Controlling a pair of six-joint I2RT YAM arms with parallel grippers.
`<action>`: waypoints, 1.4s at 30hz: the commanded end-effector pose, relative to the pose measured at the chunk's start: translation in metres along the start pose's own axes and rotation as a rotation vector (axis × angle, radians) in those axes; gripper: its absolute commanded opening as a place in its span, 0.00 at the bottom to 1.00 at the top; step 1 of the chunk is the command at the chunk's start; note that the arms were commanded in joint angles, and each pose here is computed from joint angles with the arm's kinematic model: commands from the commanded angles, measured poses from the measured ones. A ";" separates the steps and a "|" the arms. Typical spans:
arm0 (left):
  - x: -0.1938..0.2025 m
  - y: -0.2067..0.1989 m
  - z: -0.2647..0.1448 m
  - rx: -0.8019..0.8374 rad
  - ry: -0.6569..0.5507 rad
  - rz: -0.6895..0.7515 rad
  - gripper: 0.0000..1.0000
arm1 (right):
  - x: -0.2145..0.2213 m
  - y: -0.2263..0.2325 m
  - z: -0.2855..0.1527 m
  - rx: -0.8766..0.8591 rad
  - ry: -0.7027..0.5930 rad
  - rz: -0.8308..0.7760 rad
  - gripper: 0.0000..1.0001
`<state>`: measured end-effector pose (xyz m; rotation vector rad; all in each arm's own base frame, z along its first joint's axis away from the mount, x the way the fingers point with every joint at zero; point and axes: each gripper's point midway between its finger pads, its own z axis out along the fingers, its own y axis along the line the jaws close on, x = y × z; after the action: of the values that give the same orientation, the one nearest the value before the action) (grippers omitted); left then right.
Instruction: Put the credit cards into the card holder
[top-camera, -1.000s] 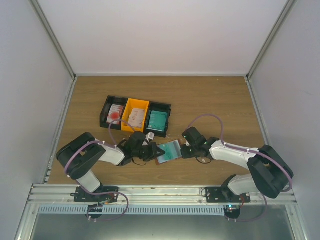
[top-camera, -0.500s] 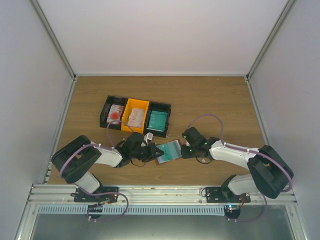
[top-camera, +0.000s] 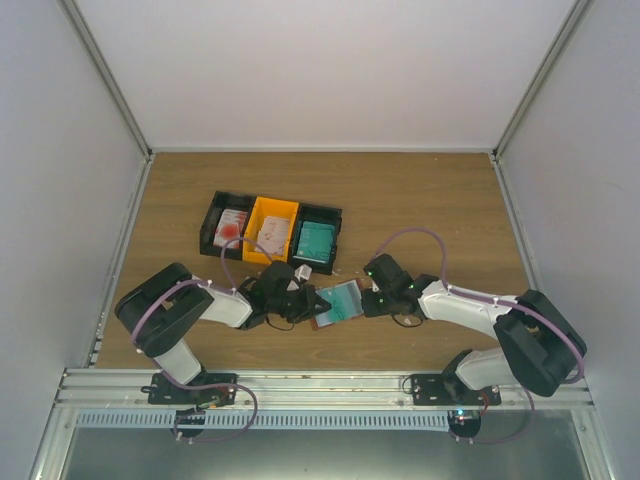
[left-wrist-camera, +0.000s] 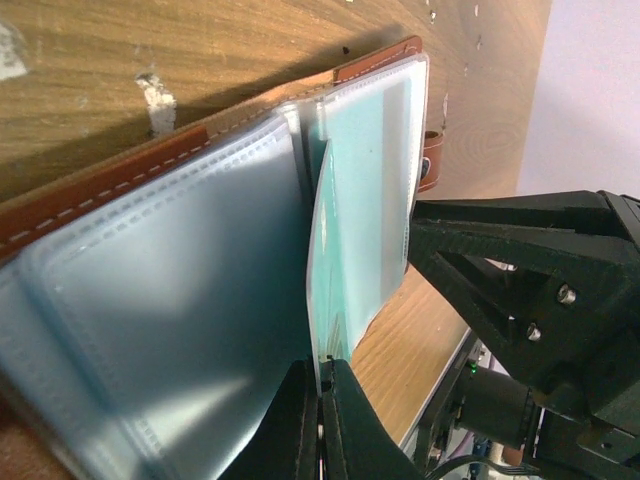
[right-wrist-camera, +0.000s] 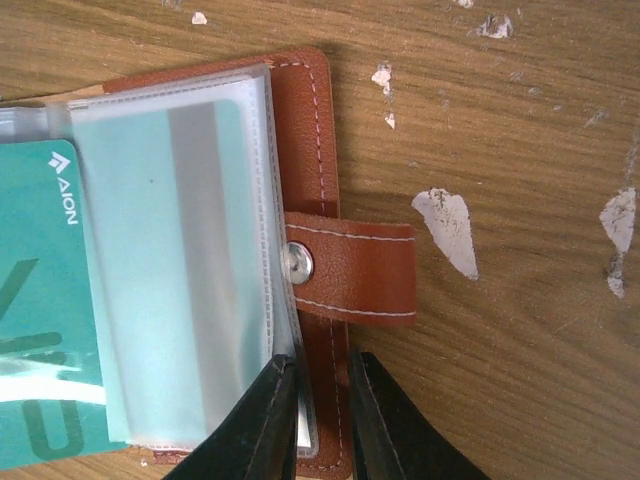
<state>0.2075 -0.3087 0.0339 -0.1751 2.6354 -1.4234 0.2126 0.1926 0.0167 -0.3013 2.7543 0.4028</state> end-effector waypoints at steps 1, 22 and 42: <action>-0.002 -0.007 0.006 0.025 -0.001 0.014 0.00 | 0.033 -0.012 0.011 0.032 0.110 -0.008 0.16; -0.012 0.001 0.024 0.003 -0.013 -0.011 0.02 | 0.036 -0.010 0.011 0.023 0.109 -0.007 0.17; 0.001 0.003 0.010 -0.088 0.013 0.067 0.41 | 0.033 -0.010 0.008 0.026 0.097 -0.004 0.17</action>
<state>0.2189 -0.3299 0.0326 -0.1232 2.6352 -1.4100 0.2131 0.1959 0.0170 -0.3069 2.7383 0.4214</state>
